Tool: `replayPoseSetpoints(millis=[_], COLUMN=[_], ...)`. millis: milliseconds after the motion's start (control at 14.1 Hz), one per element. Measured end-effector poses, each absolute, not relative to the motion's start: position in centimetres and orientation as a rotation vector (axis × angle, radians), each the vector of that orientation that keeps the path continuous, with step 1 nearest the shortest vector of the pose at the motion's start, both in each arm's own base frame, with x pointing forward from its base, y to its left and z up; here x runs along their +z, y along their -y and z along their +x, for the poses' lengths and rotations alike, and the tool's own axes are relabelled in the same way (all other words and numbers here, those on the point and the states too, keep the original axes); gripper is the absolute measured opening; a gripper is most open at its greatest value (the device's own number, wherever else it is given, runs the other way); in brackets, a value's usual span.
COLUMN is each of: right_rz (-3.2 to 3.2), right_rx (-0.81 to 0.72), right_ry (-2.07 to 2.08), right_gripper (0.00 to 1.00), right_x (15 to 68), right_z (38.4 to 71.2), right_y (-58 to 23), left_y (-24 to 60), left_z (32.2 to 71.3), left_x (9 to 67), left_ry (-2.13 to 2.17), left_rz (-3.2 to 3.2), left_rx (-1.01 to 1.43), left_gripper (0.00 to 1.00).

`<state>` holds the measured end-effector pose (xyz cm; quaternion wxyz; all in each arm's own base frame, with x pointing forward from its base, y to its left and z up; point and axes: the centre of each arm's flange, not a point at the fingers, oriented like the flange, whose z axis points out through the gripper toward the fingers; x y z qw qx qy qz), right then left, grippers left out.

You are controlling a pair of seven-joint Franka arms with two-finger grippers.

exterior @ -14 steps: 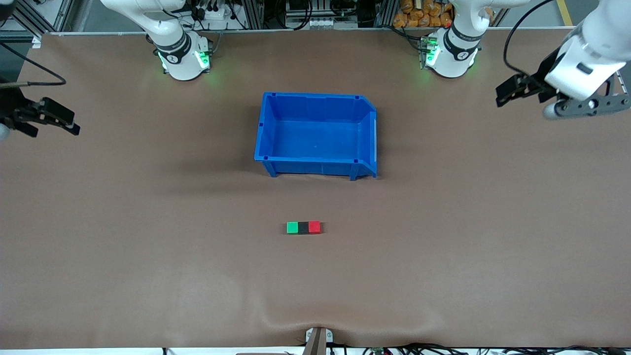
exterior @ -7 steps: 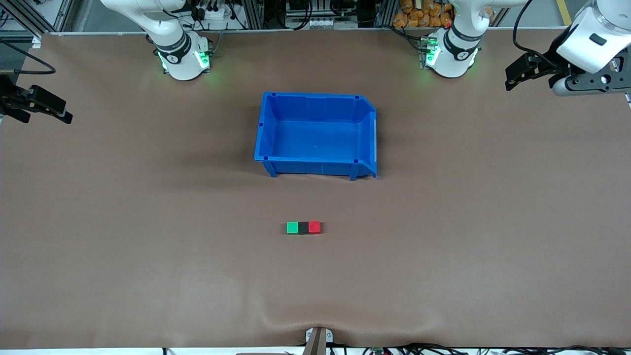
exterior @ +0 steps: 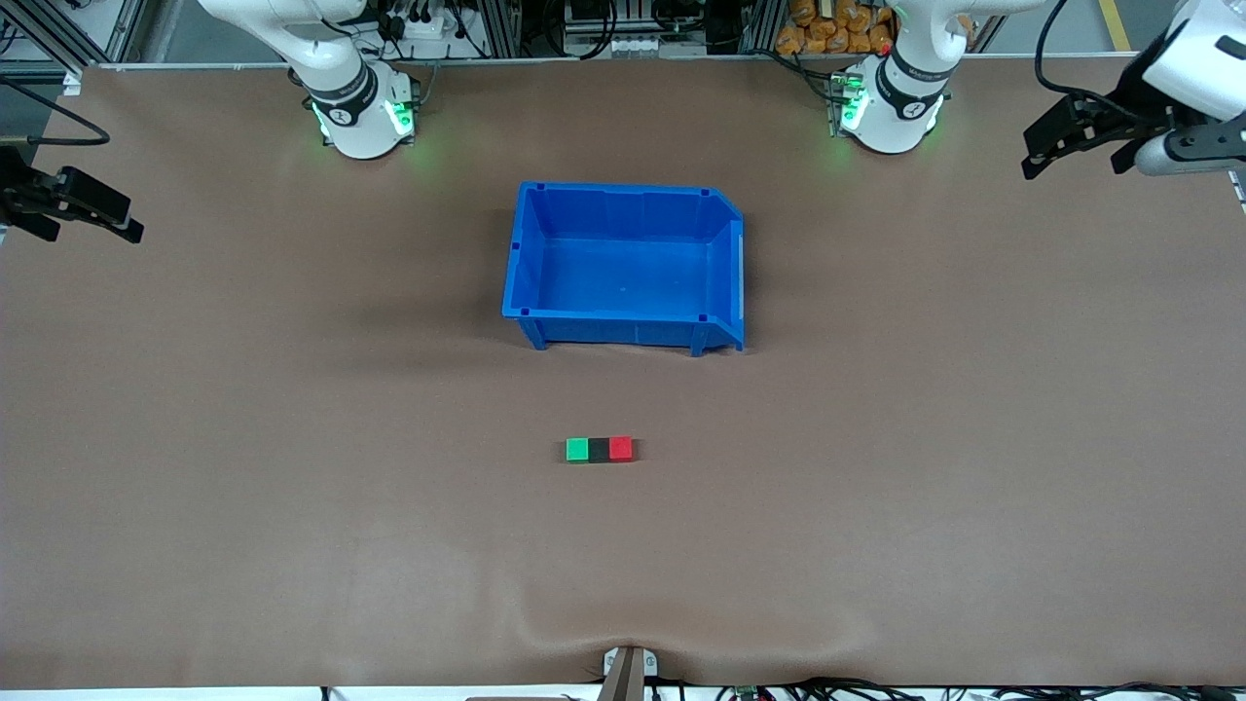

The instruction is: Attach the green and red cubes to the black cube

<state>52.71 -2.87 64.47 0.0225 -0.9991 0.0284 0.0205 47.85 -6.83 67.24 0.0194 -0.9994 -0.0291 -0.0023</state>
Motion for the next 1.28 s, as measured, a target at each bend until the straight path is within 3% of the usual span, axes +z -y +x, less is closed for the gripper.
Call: replayPoseSetpoints(millis=[1275], right_rz=[-3.095], right_rx=[0.052], right_ry=[-0.09], right_gripper=[1.0], right_x=[64.8], right_z=[52.7], right_y=[2.8], left_y=[6.6], left_z=[49.0], left_x=[65.6], left_ry=[0.096], left_rz=[-3.089], left_rx=[0.063], left_gripper=[1.0])
